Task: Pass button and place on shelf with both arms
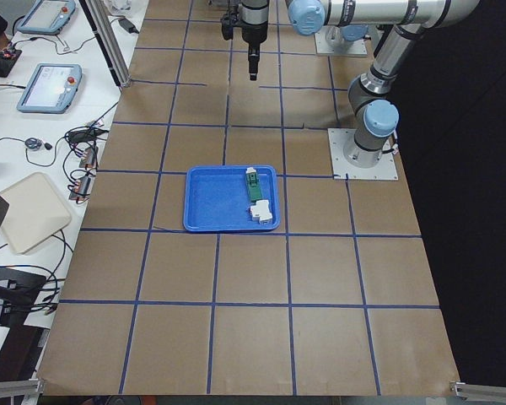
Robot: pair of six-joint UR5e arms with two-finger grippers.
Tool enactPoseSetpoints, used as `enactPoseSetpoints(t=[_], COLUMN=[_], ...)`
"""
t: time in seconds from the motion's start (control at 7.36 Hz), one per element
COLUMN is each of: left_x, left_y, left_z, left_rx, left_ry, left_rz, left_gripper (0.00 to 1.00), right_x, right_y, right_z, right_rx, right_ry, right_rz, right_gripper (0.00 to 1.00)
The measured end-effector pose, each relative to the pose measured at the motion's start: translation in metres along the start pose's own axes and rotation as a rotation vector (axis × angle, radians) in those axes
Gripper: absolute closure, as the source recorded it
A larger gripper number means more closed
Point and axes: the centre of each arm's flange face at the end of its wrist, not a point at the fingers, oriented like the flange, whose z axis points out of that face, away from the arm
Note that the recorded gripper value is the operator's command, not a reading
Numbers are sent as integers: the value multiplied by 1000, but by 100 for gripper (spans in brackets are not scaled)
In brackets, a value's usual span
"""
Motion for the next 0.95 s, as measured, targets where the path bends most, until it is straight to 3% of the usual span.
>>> enactPoseSetpoints(t=[0.54, 0.95], left_x=[0, 0], left_y=[0, 0], left_z=[0, -1], left_rx=[0, 1], left_ry=[-1, -2], left_rz=[0, 0], left_gripper=[0, 0], right_x=[0, -2], right_y=[-2, -8], right_z=[1, -2], right_rx=[6, 48], right_ry=[-3, -16], right_rz=[-4, 0], right_gripper=[0, 0])
